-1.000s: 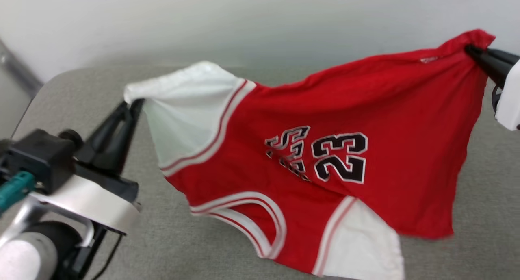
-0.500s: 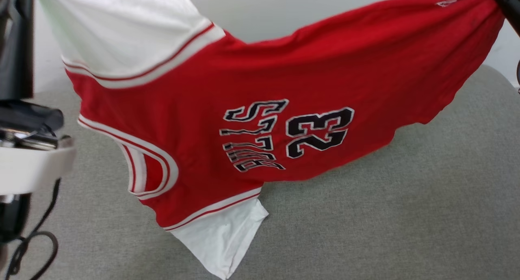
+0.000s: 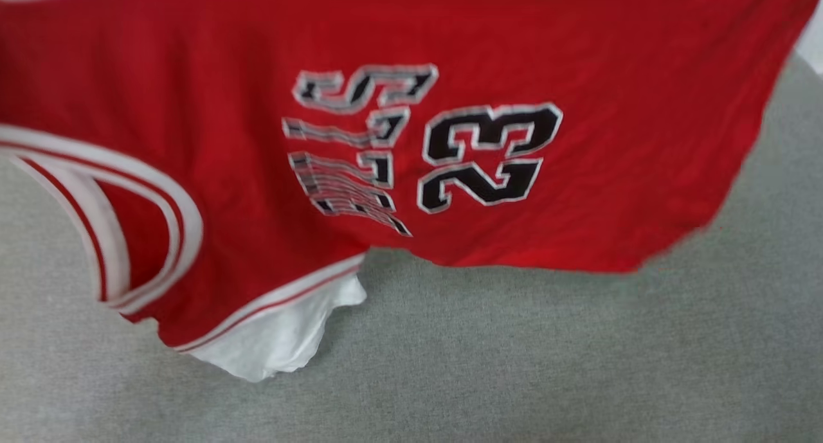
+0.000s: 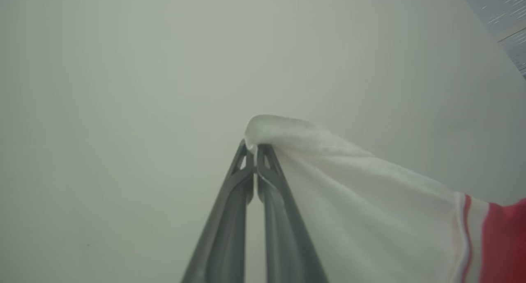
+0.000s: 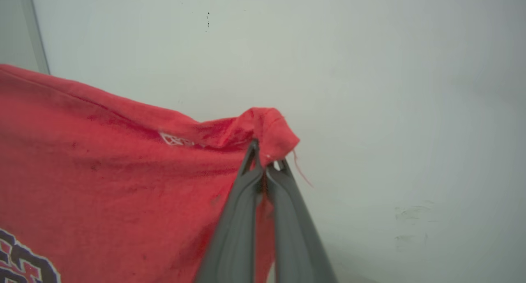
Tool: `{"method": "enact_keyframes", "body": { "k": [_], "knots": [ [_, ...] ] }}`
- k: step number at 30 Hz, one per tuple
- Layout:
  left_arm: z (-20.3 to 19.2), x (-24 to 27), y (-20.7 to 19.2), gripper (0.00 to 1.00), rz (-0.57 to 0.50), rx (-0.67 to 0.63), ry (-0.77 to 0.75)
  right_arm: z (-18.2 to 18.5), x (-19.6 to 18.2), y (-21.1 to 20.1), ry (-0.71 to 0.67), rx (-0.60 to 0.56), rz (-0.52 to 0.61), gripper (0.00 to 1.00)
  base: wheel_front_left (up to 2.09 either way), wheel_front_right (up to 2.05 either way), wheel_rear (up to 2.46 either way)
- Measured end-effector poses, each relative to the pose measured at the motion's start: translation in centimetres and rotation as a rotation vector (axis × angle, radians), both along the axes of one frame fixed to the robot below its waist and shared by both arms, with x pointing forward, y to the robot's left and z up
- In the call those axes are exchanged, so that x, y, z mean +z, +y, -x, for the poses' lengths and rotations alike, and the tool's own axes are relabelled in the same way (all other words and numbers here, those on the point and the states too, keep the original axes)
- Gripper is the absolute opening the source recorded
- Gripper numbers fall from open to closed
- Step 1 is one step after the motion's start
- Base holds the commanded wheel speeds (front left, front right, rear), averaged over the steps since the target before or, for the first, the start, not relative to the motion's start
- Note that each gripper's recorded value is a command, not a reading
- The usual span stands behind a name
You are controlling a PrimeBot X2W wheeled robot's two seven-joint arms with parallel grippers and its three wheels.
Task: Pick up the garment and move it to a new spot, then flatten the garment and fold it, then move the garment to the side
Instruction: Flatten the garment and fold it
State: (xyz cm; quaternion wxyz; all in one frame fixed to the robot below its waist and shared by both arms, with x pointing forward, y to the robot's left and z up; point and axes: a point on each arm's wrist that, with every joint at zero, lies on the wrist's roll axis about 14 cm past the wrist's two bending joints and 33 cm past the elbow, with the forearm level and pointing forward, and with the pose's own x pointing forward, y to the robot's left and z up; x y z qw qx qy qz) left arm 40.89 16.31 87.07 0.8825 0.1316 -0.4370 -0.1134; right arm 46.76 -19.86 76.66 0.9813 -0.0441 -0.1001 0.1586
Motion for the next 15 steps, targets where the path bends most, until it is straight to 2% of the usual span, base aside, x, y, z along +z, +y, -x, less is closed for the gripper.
{"method": "enact_keyframes", "body": {
  "k": [7,15],
  "knots": [
    [-6.1,0.9,0.9,0.0,-0.02,0.014,0.006,-4.1,0.3,0.1,-0.04,-0.012,0.044,0.0,0.0,0.0,0.0],
    [-15.2,0.6,1.7,0.0,-0.038,0.056,0.026,-11.7,-0.2,0.0,-0.088,-0.056,0.068,0.0,0.0,0.0,0.0]
  ]
}}
